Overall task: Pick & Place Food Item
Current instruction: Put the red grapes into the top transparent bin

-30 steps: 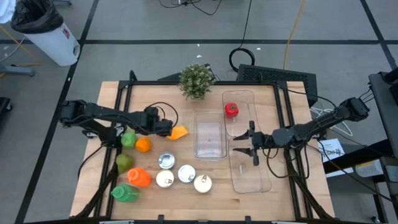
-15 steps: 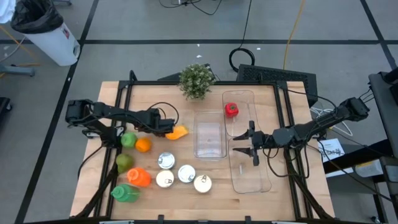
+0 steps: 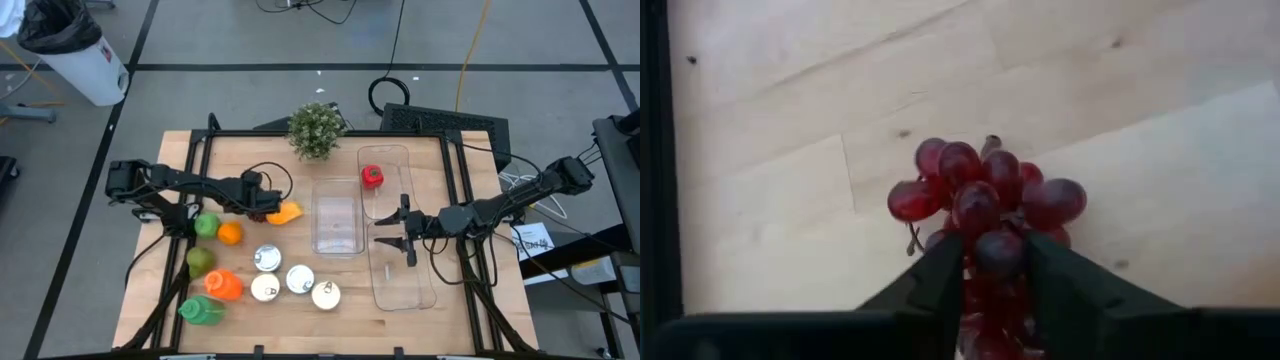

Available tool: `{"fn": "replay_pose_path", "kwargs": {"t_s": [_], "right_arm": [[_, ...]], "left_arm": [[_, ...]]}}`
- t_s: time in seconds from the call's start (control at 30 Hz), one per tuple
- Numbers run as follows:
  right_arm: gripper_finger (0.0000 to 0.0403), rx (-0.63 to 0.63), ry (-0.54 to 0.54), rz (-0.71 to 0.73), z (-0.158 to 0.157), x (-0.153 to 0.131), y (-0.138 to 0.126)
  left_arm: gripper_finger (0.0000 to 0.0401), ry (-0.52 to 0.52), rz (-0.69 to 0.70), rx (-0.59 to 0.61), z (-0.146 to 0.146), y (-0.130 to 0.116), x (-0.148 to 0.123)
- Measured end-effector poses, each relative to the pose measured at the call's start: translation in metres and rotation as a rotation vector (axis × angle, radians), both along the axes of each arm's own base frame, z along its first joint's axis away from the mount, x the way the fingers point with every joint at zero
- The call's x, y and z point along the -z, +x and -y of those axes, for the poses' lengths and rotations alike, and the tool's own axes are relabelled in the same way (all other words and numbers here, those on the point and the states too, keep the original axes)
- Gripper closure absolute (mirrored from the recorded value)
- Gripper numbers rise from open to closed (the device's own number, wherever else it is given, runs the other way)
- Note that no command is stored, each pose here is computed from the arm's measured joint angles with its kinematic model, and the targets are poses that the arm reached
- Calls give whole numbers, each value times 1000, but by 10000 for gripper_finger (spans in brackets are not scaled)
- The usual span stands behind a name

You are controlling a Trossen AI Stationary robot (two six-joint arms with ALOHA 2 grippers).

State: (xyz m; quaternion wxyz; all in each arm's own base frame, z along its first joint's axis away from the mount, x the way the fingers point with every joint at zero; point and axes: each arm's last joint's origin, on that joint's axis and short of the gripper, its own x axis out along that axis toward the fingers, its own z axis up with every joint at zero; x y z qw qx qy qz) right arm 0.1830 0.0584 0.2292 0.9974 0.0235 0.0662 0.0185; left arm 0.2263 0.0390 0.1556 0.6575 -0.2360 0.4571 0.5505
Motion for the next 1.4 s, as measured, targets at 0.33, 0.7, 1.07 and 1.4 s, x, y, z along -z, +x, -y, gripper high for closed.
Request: {"fn": "replay_pose_path", "kwargs": {"t_s": [0.33,0.7,1.07,1.4], "right_arm": [[220,0,0,0,0,0,0],[220,0,0,0,0,0,0],[220,0,0,-1,0,0,0],[220,0,-2,-6,0,1,0]], "left_arm": [[386,-41,4,-2,1,0,1],[276,-100,74,-123,1,0,1],[149,-126,67,-108,2,0,2],[180,-203,-17,-103,3,6,23]]}}
